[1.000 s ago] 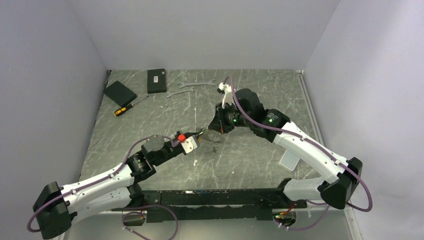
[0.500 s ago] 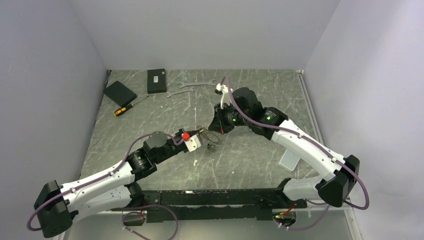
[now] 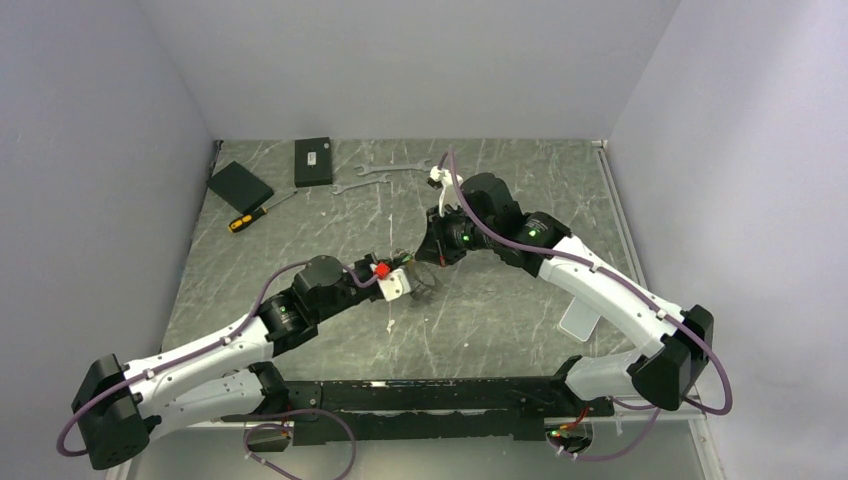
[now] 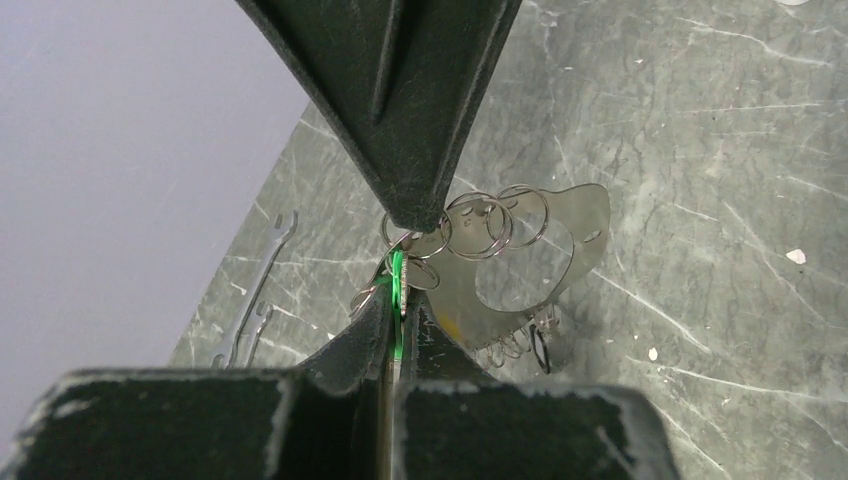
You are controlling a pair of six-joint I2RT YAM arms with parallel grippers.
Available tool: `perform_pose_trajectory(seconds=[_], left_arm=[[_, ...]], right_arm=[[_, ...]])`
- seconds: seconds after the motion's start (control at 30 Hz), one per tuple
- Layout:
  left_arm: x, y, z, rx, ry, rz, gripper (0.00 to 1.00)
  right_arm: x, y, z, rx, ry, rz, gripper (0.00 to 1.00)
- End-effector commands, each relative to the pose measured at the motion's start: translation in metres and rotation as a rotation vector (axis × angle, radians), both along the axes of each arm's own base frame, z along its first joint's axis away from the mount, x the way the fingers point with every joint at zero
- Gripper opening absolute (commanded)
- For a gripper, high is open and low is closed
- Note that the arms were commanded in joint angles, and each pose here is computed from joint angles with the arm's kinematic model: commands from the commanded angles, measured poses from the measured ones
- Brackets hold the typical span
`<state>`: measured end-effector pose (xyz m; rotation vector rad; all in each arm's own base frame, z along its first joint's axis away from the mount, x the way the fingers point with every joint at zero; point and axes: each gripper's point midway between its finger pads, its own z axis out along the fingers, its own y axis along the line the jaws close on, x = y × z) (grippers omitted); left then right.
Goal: Put the keys on the keyring
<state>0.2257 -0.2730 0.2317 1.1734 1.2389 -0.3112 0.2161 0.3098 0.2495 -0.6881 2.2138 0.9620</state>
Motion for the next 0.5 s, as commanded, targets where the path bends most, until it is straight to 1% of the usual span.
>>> perform_pose_trajectory(seconds=[0.0, 0.13, 0.27, 0.33, 0.47], left_arm=[[0.003, -0.011, 0.048, -0.095, -0.1, -0.03, 0.0], [-0.011, -0.024, 0.046, -0.096, -0.081, -0.112, 0.0], [-0.029, -0.031, 0.054, -0.135, -0.057, -0.186, 0.0], [-0.031, -0.03, 0.057, -0.147, -0.044, -0.192, 0.0], [-0.027, -0.024, 0.059, -0.133, -0.033, -0.151, 0.0]], right_arm=[[-0.009, 0.012, 0.014, 0.061, -0.002, 0.069, 0.0], [-0.004, 0.012, 0.019, 0.073, -0.02, 0.038, 0.0], [0.003, 0.011, 0.023, 0.103, -0.024, -0.031, 0.0], [0.006, 0.012, 0.024, 0.122, -0.021, -0.055, 0.0], [0.01, 0.011, 0.027, 0.137, -0.028, -0.089, 0.0]])
